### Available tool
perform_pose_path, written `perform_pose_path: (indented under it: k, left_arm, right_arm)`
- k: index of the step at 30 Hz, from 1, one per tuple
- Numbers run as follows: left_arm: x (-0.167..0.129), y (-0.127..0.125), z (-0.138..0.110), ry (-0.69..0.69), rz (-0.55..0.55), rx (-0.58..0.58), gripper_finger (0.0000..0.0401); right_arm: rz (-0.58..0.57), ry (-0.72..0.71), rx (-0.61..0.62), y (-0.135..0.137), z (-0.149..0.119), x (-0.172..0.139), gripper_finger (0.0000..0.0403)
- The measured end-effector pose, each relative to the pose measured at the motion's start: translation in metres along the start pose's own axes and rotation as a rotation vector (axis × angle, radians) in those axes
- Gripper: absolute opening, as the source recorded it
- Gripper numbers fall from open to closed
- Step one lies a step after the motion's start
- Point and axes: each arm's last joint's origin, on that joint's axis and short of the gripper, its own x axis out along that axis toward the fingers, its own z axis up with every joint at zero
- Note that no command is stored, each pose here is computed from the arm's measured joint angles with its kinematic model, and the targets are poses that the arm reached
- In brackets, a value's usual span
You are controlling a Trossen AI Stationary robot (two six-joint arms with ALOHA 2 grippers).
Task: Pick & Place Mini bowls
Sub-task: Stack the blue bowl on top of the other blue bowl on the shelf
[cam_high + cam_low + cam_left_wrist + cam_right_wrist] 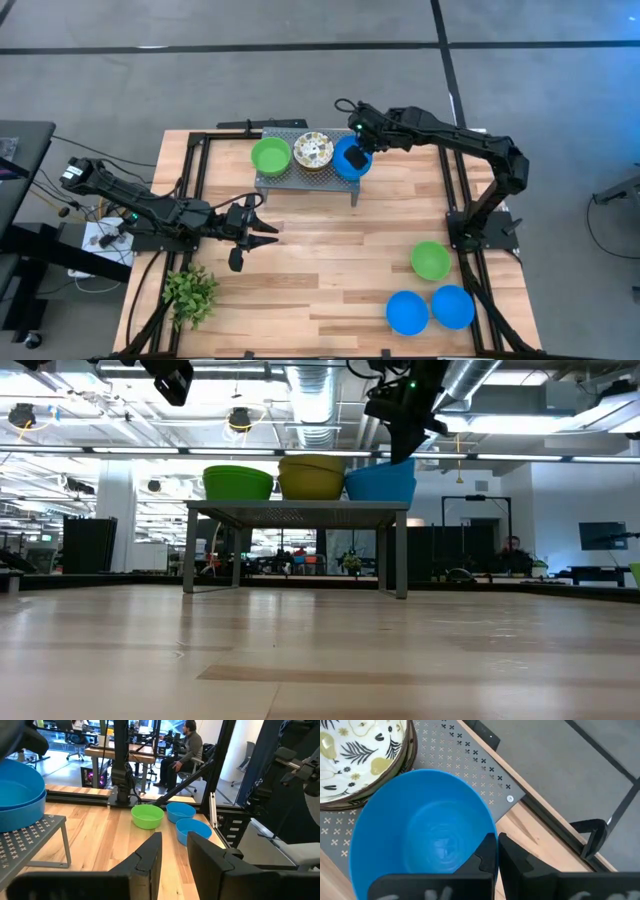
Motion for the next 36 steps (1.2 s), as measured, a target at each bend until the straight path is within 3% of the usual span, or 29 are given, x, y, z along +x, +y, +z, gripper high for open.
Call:
perform_pose_path:
  k: [5,22,26,32,36]
  left_arm:
    - [0.0,0.0,0.0,0.0,0.0,0.0,0.009]
    - [0.0,0.0,0.0,0.0,0.0,0.0,0.009]
    - [0.0,0.0,0.0,0.0,0.0,0.0,0.009]
    - [0.0,0.0,0.0,0.0,0.0,0.0,0.009]
    - [0.0,0.0,0.0,0.0,0.0,0.0,0.009]
  right_arm:
    - [0.001,-0.001,0.001,-0.0006,-0.0004,-0.0015,0.0007]
    - [0.018,0.041,-0.006,-0.0006,-0.0042,-0.0017,0.009]
    - [0.045,0.05,-0.004,0.0004,-0.0043,-0.0011,0.0074]
    - [0.048,0.042,-0.001,0.0007,-0.0033,-0.0005,0.0007]
    - [0.054,0.033,0.003,0.0012,-0.0023,-0.0005,0.0013]
